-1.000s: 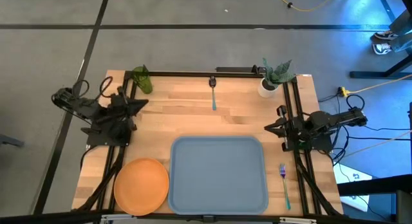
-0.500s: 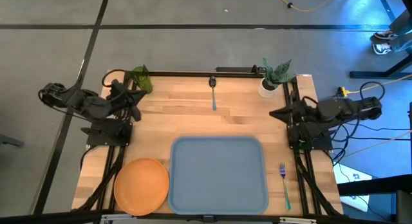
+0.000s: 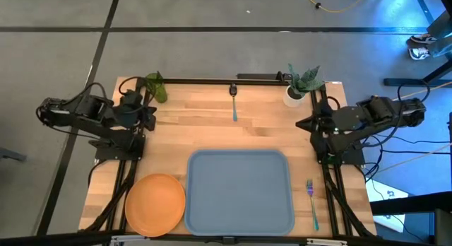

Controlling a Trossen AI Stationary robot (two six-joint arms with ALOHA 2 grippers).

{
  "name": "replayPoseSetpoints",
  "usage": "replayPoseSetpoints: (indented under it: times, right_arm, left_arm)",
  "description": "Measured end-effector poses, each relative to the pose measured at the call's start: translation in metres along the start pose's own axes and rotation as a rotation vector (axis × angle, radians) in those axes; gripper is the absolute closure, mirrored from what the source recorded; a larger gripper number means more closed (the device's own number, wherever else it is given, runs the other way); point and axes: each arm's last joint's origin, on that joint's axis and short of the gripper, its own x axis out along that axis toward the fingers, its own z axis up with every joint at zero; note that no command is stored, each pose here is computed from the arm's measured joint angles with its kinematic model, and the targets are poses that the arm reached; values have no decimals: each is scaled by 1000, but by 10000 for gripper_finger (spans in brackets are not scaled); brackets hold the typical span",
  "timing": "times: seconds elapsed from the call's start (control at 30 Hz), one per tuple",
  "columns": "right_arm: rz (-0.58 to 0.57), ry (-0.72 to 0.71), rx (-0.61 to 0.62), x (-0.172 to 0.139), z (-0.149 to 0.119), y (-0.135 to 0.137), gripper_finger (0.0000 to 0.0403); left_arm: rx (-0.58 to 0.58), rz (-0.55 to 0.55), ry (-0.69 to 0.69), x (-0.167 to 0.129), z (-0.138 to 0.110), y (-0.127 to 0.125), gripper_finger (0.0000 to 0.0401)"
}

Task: Pick and place plate/cup/fork/spoon on tray
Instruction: Put the green cup on the top left of the gray serving tray

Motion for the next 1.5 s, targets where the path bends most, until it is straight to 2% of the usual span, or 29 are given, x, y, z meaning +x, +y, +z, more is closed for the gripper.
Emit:
replayPoseSetpoints:
  times: [0.17,0.33,0.43,0.67,0.77,0.93,1.03,1.1,1.17,1.3,1.5]
  right_arm:
    - [3,-4,-40,-1,2,1,374]
    - [2,-4,-41,-1,2,1,374]
    - [2,-3,-41,-1,2,1,374]
    - [2,-4,-45,-1,2,1,374]
    - [3,-4,-45,-1,2,1,374]
    - [6,-10,-43,-1,3,1,374]
    - [7,-10,-43,-1,3,1,374]
    - [7,-10,-41,-1,3,1,374]
    - [7,-10,-32,-1,3,1,374]
    - [8,-10,8,-1,3,1,374]
    - [18,-3,93,-1,3,2,374]
  left_arm:
    - [23,1,-16,0,1,-1,401]
    - [-58,1,-14,0,1,-1,385]
    - [-77,11,-11,1,1,0,363]
    - [-238,52,2,5,5,4,312]
    - [-282,87,-49,7,9,6,306]
    - [-236,167,-277,8,24,5,305]
    - [-93,196,-347,8,33,2,305]
    - [-23,169,-342,8,37,-1,305]
    - [-14,114,-320,9,40,-2,305]
    - [-40,76,-262,15,43,-1,305]
    - [-141,100,-212,28,50,5,305]
